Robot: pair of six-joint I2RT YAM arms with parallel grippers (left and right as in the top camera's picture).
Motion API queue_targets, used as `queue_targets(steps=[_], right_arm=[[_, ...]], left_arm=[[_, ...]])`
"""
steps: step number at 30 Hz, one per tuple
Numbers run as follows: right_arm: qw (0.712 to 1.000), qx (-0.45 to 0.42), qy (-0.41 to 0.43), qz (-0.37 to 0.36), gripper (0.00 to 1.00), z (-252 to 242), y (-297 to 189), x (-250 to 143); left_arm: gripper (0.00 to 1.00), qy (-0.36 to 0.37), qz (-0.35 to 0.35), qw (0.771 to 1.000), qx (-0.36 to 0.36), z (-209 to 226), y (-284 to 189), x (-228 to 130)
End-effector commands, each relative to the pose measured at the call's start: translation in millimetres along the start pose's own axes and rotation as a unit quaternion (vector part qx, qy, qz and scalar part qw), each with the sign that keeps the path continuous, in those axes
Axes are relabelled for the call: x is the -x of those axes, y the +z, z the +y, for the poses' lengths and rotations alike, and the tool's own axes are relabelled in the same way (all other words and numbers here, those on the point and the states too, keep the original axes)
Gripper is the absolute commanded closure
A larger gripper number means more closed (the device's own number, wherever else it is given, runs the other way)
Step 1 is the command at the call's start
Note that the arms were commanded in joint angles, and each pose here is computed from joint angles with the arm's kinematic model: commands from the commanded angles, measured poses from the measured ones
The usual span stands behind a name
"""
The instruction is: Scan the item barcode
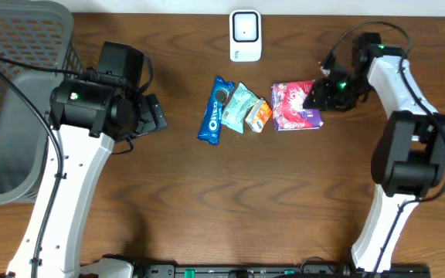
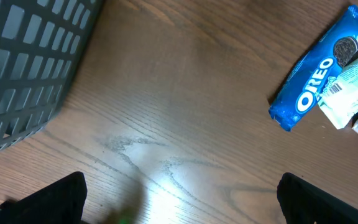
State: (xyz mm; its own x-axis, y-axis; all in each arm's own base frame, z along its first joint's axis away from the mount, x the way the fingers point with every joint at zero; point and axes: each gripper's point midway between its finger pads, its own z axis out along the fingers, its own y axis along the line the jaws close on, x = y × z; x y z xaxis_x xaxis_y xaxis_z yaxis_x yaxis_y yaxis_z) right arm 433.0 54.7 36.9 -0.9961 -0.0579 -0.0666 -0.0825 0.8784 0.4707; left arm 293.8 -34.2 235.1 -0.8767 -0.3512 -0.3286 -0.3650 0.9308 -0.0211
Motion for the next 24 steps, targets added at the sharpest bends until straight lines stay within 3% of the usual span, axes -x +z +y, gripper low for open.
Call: queue_targets(steps=[1,4,5,11,15,19,23,24], right_arm=[[1.000,0.021,0.001,0.022,0.70,-3.4,22.2,-3.7],[1.000,0.020,0.000,0.021,0.88,-4.0,22.5,-2.7],[1.000,0.017,-0.002,0.017,0.99,-3.5,19.6,-0.9],[0.991,-0.130,0.034,-0.021,0.99,-23.6,-33.8,12.1],[0.963,-0.253,0.046,-0.079,0.99,-27.2,-82.0,21.1],[0.910,-0.389,0.060,-0.128,0.99,-30.5,-127.5,22.5],[0.798,-0.562,0.120,-0.182,0.99,-42.9,-175.1,13.3],[0.753,-0.614,0.128,-0.199,0.99,-43.5,-187.4,10.6]], left_arm=[[0.02,-0.006,-0.007,1.000,0.000,2.7,-4.2,1.4],[0.02,-0.006,-0.007,1.000,0.000,2.7,-4.2,1.4],[0.02,-0.006,-0.007,1.000,0.000,2.7,-4.2,1.4],[0.02,-0.006,-0.007,1.000,0.000,2.7,-4.2,1.4],[0.02,-0.006,-0.007,1.000,0.000,2.6,-4.2,1.4],[0.02,-0.006,-0.007,1.000,0.000,2.7,-4.2,1.4],[0.02,-0.006,-0.007,1.000,0.000,2.6,-4.2,1.4],[0.02,-0.006,-0.007,1.000,0.000,2.7,-4.2,1.4]])
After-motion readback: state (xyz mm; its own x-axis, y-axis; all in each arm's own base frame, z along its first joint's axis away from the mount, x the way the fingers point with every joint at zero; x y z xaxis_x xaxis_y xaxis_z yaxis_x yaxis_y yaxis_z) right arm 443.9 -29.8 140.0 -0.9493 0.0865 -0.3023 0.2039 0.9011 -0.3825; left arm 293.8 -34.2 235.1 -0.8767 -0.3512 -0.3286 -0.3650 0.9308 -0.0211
